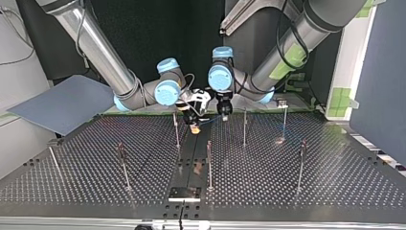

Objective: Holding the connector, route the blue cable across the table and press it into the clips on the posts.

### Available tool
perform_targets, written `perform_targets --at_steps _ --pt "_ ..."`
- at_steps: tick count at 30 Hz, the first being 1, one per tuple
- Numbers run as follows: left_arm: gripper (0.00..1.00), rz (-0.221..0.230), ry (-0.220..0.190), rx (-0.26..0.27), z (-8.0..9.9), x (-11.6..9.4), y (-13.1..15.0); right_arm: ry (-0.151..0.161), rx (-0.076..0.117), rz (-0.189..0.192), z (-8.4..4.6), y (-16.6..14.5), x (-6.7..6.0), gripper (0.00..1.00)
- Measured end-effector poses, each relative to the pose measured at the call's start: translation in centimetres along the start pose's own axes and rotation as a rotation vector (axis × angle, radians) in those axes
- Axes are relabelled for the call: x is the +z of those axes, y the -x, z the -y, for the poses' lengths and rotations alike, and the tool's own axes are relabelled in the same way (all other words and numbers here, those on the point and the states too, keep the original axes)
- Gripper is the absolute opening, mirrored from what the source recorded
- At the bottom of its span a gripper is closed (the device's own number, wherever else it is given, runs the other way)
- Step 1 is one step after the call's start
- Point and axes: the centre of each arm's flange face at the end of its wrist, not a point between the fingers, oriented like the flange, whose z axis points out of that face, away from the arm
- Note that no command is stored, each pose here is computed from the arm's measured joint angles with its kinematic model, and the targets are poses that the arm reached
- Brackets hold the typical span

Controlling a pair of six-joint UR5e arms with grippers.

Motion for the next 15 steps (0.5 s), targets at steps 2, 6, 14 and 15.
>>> perform_targets --at_steps 2,6,14,15 --pt "0.00 0.008 0.011 -0.012 0.0 -0.2 0.6 -0.001 0.000 0.000 0.0 0.0 0.0 0.00" --pt "0.00 0.041 0.030 -0.037 0.2 -0.7 2.5 0.000 0.000 0.005 0.0 -0.3 0.0 0.00" --pt "0.00 0.095 0.021 -0.068 0.9 -1.6 6.2 0.009 -0.004 0.030 -0.2 -1.6 -0.5 0.00" --pt "0.00 0.097 0.022 -0.066 0.9 -1.8 6.4 0.008 -0.004 0.027 -0.1 -2.0 -0.6 0.00"
